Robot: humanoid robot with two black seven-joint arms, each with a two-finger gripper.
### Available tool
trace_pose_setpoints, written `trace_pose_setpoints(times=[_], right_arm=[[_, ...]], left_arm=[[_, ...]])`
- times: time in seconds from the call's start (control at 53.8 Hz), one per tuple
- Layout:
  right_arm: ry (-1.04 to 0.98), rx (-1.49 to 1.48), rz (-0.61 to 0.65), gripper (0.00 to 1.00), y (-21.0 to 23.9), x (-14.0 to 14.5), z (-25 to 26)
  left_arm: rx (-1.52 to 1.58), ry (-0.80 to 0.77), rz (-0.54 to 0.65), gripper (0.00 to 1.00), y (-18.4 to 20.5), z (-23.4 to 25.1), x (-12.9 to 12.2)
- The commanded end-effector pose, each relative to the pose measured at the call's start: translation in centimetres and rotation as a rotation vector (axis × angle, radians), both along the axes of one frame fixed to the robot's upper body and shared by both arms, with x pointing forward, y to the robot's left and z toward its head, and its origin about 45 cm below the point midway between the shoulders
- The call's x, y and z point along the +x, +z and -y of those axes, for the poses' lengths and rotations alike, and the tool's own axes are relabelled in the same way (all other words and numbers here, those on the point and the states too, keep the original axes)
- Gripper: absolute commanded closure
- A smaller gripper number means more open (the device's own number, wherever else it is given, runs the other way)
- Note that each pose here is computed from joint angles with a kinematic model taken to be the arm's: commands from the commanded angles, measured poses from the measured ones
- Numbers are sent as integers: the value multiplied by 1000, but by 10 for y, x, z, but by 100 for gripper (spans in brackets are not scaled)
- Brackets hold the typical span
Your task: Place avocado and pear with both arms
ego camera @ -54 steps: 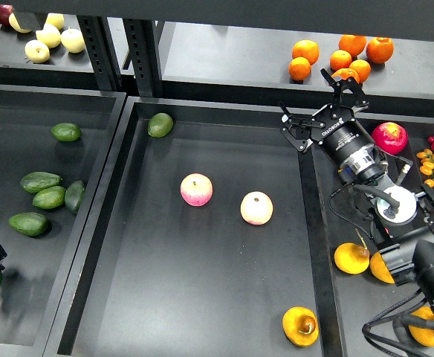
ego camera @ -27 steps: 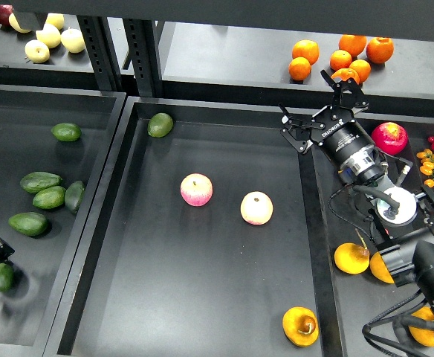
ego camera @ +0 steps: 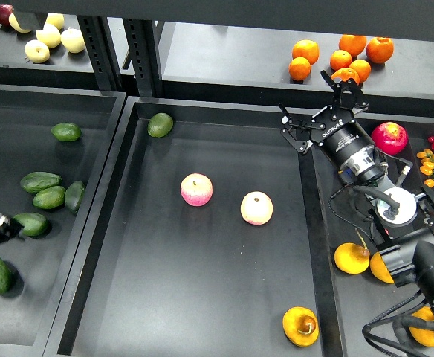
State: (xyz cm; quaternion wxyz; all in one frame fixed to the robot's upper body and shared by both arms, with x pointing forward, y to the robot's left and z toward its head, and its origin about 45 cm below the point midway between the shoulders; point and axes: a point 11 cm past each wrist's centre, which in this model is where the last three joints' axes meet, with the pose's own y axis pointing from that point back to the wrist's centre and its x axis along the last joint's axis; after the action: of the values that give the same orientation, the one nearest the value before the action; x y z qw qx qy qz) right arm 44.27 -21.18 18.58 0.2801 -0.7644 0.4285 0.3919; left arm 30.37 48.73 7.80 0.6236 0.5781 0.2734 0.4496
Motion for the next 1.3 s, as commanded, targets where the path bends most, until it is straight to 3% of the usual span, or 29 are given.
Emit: trace_pose_setpoints(times=[0.0, 0.149, 0.353, 0.929, 1.282], right_arm=[[0, 0, -1, 0, 0, 0, 0], [-2, 0, 0, 0, 0, 0, 0], [-2, 0, -2, 0, -1, 0, 1], [-2, 1, -1, 0, 0, 0, 0], [-3, 3, 1, 0, 1, 0, 1]], left_arm=[[-105, 70, 100, 16, 19, 11, 26], [-333, 208, 257, 16, 47, 30, 56], [-554, 340, 397, 16, 74, 42, 79], [-991, 514, 631, 10, 109, 88, 120], [-1280, 554, 739, 4, 114, 154, 131]])
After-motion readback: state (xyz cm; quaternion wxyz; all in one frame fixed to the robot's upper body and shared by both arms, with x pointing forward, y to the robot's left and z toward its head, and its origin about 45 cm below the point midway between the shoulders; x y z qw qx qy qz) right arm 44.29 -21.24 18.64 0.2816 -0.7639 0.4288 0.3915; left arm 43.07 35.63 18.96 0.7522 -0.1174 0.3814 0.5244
